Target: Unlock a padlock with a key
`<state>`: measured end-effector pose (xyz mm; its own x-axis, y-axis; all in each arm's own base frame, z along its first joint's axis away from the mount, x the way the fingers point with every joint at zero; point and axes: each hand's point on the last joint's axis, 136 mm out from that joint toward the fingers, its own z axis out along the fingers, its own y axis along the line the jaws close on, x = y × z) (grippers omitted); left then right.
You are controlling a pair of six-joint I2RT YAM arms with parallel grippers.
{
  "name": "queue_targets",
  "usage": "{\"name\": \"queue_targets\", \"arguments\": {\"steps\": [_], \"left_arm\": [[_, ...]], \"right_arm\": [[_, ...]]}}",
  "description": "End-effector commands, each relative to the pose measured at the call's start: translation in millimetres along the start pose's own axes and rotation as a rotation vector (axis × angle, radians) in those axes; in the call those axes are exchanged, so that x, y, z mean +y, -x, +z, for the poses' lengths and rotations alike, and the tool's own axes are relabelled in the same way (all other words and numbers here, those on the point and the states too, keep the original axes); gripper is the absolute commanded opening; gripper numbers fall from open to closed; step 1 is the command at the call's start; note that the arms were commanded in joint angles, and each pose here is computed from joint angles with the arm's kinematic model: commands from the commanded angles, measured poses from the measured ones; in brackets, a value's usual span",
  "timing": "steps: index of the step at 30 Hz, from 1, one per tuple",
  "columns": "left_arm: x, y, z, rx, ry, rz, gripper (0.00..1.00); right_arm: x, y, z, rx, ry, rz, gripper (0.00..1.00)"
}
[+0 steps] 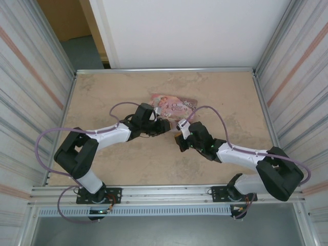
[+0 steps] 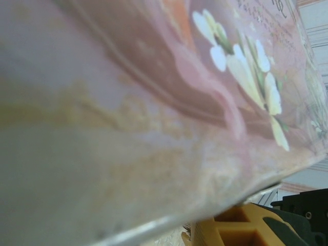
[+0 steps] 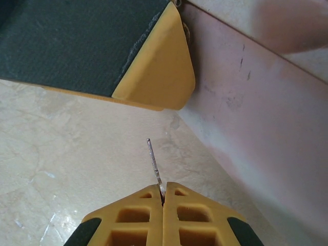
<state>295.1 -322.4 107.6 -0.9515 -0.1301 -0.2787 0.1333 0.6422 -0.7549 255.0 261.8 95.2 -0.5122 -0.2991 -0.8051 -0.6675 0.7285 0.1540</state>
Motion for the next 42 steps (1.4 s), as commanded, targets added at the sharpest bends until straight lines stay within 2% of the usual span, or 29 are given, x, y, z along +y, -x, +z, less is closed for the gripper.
{"name": "queue_targets", "arguments": {"steps": [1,30,42], "left_arm": [[-38.2,11.2,-16.7,-0.016,-0.112,0.024,0.01],[-39.3,11.3,-18.3,-0.027,-0.126,0.010,0.01],[-38.9,10.1,-19.7,-0.029,-0.126,0.012,0.01]], "right_arm": [[-0.5,8.2,3.4,-0.039,-0.012,-0.026,0.00],[-10.8,11.3,17.6,-0.069,-0.061,0.027,0.00],[-10.3,19.9,15.5,-0.118,-0.045,0.057,0.00]]}}
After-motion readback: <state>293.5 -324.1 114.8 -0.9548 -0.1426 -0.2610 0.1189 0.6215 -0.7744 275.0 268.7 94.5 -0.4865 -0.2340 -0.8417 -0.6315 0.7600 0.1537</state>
